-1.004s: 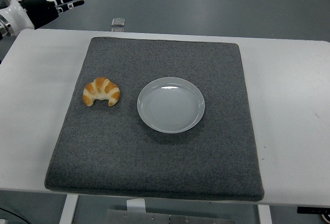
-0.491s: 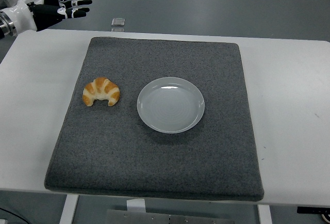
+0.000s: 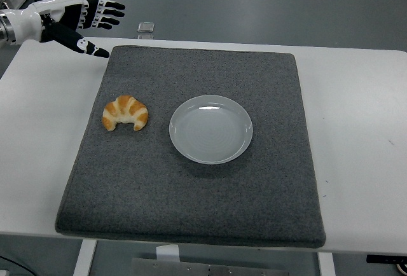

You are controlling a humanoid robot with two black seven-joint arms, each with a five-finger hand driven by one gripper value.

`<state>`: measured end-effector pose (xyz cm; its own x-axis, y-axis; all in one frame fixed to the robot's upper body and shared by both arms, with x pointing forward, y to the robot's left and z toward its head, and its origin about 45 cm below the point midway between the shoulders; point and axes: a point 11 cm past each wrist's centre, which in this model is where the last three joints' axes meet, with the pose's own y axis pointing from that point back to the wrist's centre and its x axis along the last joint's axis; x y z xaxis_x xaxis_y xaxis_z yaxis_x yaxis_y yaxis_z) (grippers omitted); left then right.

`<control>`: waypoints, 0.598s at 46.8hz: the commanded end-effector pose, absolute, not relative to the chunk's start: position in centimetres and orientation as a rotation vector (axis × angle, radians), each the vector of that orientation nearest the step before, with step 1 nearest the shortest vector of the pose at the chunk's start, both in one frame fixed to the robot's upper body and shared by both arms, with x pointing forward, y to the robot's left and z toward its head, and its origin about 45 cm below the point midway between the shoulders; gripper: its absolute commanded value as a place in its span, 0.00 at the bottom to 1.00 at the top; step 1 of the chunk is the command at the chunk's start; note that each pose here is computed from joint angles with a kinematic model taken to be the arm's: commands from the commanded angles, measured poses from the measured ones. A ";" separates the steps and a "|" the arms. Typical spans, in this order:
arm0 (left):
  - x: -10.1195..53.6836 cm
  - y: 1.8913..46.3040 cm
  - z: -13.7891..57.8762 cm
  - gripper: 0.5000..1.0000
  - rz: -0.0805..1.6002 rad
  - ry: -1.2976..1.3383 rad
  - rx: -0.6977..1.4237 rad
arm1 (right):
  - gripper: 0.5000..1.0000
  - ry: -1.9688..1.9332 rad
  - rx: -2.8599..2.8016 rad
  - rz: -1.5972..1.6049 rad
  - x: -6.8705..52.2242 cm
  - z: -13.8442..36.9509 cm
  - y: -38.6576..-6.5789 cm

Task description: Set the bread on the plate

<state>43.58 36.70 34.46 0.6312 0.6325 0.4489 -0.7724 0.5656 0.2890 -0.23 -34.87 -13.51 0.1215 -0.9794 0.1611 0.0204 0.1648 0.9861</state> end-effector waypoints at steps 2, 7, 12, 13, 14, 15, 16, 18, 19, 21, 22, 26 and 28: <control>43.3 36.7 34.5 0.99 0.824 -0.342 0.530 | 0.86 -1.173 1.121 -1.017 -0.2 -13.5 -34.9; 43.2 36.9 34.4 0.99 0.817 -0.356 0.555 | 0.86 -1.173 1.121 -1.017 -0.2 -13.5 -34.9; 43.1 36.8 34.4 0.99 0.815 -0.358 0.558 | 0.86 -1.173 1.121 -1.017 -0.2 -13.5 -34.9; 43.1 36.9 34.3 0.99 0.814 -0.355 0.560 | 0.86 -1.173 1.121 -1.017 -0.2 -13.5 -34.9; 43.1 36.9 34.3 0.99 0.814 -0.356 0.561 | 0.86 -1.173 1.120 -1.015 -0.2 -13.5 -34.9; 43.1 36.9 34.2 0.99 0.811 -0.356 0.566 | 0.86 -1.173 1.121 -1.017 -0.2 -13.5 -34.9; 43.0 36.8 34.1 0.99 0.808 -0.357 0.571 | 0.86 -1.173 1.120 -1.015 -0.2 -13.5 -34.9; 43.0 36.8 33.9 0.99 0.802 -0.363 0.586 | 0.86 -1.173 1.120 -1.015 -0.2 -13.5 -34.9; 43.0 36.8 33.8 0.99 0.797 -0.370 0.599 | 0.86 -1.173 1.121 -1.017 -0.2 -13.5 -34.9; 42.9 36.7 33.5 0.99 0.780 -0.388 0.632 | 0.86 -1.173 1.121 -1.017 -0.2 -13.5 -34.9; 42.8 36.6 33.3 0.99 0.769 -0.401 0.651 | 0.86 -1.173 1.121 -1.017 -0.2 -13.5 -34.9; 42.5 36.5 33.2 0.99 0.727 -0.471 0.722 | 0.86 -1.173 1.120 -1.015 -0.2 -13.5 -34.9; 42.3 36.3 33.3 0.99 0.700 -0.508 0.745 | 0.86 -1.173 1.120 -1.015 -0.2 -13.5 -34.9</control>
